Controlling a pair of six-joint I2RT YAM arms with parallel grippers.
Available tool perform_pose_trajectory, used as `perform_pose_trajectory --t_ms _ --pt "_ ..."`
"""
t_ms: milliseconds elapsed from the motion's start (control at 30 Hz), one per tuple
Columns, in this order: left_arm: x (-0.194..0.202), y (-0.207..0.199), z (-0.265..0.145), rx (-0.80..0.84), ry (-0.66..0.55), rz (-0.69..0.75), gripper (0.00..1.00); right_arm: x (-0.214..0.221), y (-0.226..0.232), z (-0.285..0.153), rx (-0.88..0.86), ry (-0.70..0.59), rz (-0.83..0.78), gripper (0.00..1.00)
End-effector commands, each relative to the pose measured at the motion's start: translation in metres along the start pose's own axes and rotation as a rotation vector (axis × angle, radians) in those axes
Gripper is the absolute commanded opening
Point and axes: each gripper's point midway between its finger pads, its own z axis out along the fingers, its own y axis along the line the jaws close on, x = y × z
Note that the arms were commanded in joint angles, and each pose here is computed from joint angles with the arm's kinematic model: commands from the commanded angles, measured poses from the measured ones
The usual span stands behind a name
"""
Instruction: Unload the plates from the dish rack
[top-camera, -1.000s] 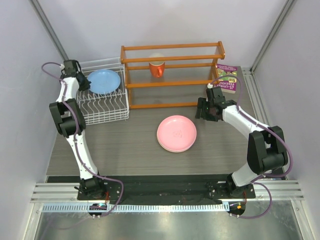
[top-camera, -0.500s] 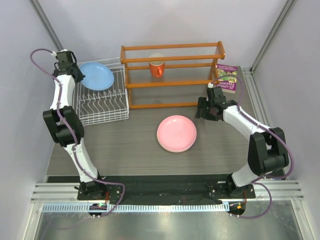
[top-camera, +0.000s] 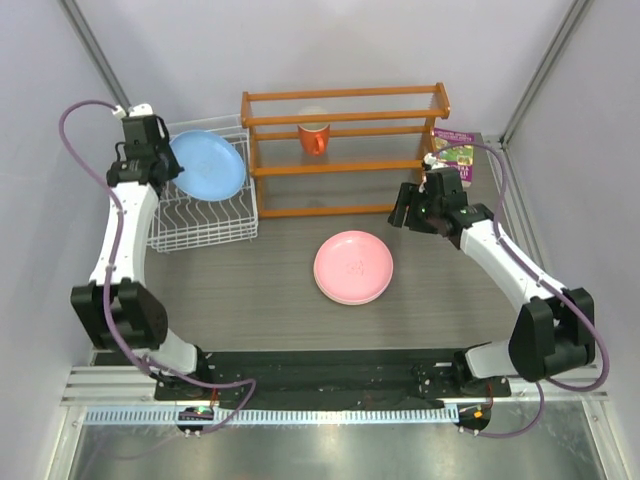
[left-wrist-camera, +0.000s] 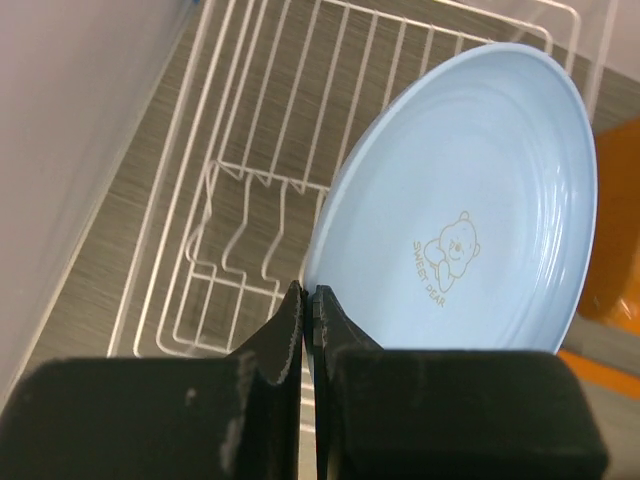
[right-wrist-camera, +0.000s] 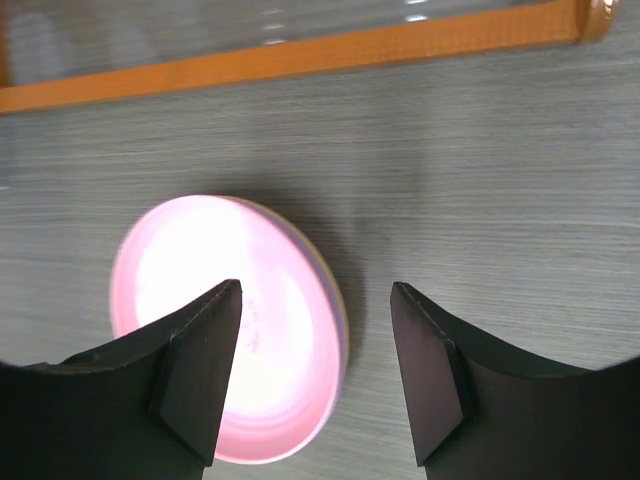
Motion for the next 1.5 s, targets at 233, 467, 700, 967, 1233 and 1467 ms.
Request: perform_pose_trajectory --t_ms 233,467,700,967,1233,1467 --pt "0.03 -0.008 -0.11 0.117 -0.067 -0.021 0.0 -0.033 0.093 -0.044 -0.323 -0.147 -0.016 0.68" --pt "0.085 -0.03 -0.142 0.279 0.012 -0.031 0.0 -0.009 0.14 -0.05 -0.429 -0.122 -0.03 0.68" --pt "0.131 -0.057 -0.157 0.404 0.099 -0.036 0.0 0.002 0.168 -0.05 -0.497 -0.12 -0.024 0.68" --pt "0.145 -0.083 -0.168 0.515 0.116 -0.057 0.0 0.023 0.187 -0.033 -0.511 -0.063 -0.046 0.68" --pt "0.152 -0.106 -0.175 0.586 0.131 -0.057 0.0 0.039 0.198 -0.021 -0.524 -0.022 -0.057 0.68" --pt "0.164 -0.126 -0.175 0.612 0.154 -0.028 0.0 0.044 0.202 -0.017 -0.532 -0.01 -0.066 0.65"
